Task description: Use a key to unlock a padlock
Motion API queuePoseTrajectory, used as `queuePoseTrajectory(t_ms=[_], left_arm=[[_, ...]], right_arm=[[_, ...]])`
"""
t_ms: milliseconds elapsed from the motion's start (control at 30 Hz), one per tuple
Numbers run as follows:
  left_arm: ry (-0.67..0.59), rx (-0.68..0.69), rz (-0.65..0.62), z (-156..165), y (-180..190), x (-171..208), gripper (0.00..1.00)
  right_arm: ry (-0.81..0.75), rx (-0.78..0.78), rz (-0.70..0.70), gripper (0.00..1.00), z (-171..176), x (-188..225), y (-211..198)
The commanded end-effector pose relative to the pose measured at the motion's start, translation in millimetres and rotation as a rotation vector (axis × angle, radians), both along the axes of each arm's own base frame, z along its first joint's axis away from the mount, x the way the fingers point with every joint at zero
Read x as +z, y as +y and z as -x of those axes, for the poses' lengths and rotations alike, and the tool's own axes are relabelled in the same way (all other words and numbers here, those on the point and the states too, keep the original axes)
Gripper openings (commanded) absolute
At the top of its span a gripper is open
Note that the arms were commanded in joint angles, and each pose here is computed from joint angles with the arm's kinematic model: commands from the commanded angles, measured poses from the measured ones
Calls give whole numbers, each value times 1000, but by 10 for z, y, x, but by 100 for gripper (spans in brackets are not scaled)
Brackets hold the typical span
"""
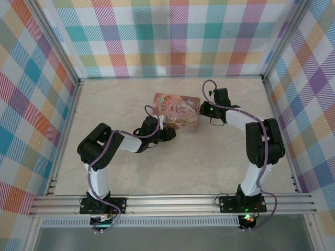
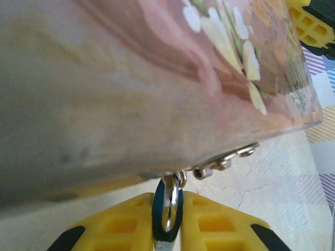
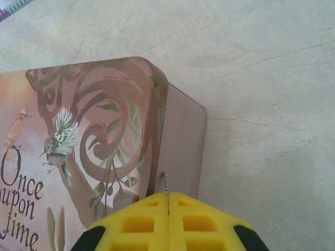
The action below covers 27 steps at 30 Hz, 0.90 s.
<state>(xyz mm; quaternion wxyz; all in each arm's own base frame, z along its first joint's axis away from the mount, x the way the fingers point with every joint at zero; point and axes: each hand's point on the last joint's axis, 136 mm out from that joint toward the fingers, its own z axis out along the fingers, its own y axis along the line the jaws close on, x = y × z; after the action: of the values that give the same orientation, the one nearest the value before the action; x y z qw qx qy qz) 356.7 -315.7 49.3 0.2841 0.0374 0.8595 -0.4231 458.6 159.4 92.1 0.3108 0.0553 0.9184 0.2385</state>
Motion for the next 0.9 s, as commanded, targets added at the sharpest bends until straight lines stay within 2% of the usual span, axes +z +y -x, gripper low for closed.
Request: queuePoseTrajectory(t_ms=[0, 133, 633, 867], left_arm=[[172, 15, -104, 249, 246, -448, 14], [179, 12, -112, 281, 281, -458, 11], [230, -81, -52, 430, 34, -449, 14], [243, -49, -27, 361, 12, -364, 12]], right_arm=[[-31, 31, -33, 0, -69, 98, 146], [-37, 37, -37, 0, -117, 112, 169], [-23, 141, -100, 0, -270, 112, 595], [4, 125, -56, 0, -108, 83, 411]])
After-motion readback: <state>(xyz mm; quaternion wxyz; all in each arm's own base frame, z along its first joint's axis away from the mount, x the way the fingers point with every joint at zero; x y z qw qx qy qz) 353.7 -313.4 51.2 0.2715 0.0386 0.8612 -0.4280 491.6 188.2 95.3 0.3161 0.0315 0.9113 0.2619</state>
